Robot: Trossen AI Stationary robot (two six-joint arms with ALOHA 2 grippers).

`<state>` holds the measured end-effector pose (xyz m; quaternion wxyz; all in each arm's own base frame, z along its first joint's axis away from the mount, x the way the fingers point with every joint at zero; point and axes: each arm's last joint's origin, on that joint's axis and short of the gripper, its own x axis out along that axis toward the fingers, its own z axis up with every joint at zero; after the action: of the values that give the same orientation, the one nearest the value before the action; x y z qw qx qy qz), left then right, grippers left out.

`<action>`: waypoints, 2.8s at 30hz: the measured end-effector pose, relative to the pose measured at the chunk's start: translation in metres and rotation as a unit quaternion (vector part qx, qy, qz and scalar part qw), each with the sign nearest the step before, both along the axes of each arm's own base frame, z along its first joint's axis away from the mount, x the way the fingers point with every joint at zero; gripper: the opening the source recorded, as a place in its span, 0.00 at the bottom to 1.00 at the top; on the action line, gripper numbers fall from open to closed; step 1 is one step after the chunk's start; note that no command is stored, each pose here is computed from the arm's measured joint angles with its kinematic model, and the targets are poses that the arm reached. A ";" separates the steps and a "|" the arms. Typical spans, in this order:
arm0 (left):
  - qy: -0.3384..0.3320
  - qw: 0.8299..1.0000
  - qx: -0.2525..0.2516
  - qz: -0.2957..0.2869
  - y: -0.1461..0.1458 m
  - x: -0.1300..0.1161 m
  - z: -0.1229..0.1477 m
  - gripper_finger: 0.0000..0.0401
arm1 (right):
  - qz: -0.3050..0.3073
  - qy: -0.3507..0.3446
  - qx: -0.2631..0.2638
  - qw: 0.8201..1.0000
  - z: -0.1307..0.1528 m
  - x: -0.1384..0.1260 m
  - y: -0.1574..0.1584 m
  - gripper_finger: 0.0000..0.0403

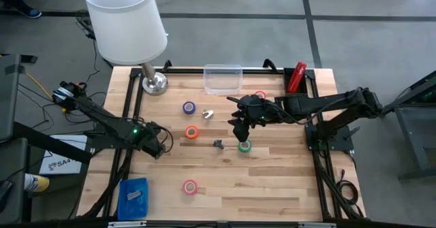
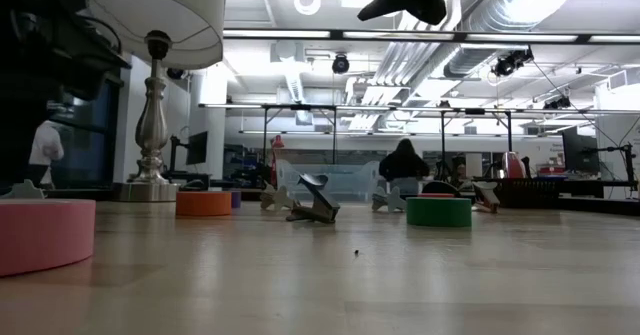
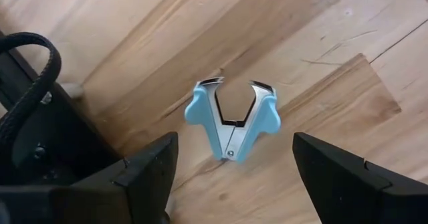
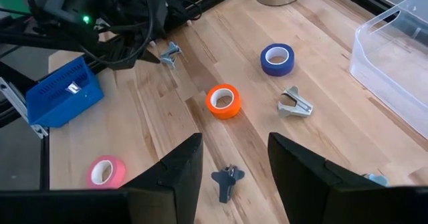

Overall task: Pick and place Stapler, Stapler remover, tape
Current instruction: Put the light blue staple remover into the blue bin

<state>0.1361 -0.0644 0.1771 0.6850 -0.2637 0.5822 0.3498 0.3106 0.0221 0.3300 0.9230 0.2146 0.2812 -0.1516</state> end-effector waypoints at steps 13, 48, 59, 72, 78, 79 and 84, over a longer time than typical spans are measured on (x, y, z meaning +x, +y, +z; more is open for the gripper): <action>-0.011 1.000 -0.015 0.001 0.001 -0.003 -0.019 0.91 | -0.001 0.001 0.001 1.000 0.000 0.000 0.000 0.40; -0.050 0.999 -0.006 -0.019 0.002 -0.002 -0.034 0.51 | -0.016 -0.001 0.001 1.000 0.000 0.000 -0.001 0.40; -0.036 0.998 -0.030 -0.034 0.001 -0.003 -0.034 0.23 | -0.016 -0.001 0.001 1.000 0.000 0.000 -0.001 0.40; 0.007 0.989 -0.110 -0.097 -0.009 0.003 -0.010 0.21 | -0.016 -0.001 0.001 1.000 0.000 0.000 -0.001 0.40; 0.020 0.979 -0.155 -0.129 -0.014 0.009 0.012 0.21 | -0.016 0.004 0.000 1.000 -0.001 -0.001 -0.001 0.40; 0.019 0.977 -0.164 -0.136 -0.016 0.010 0.016 0.21 | -0.016 0.006 -0.001 1.000 -0.001 -0.001 -0.001 0.40; 0.009 0.959 -0.214 -0.186 -0.022 0.015 0.032 0.21 | -0.015 0.013 -0.002 1.000 -0.002 -0.002 -0.001 0.40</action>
<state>0.1514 -0.0861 0.2090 0.6603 -0.2875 0.6885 0.0859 0.3087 0.0211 0.3276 0.9170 0.2153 0.2900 -0.1691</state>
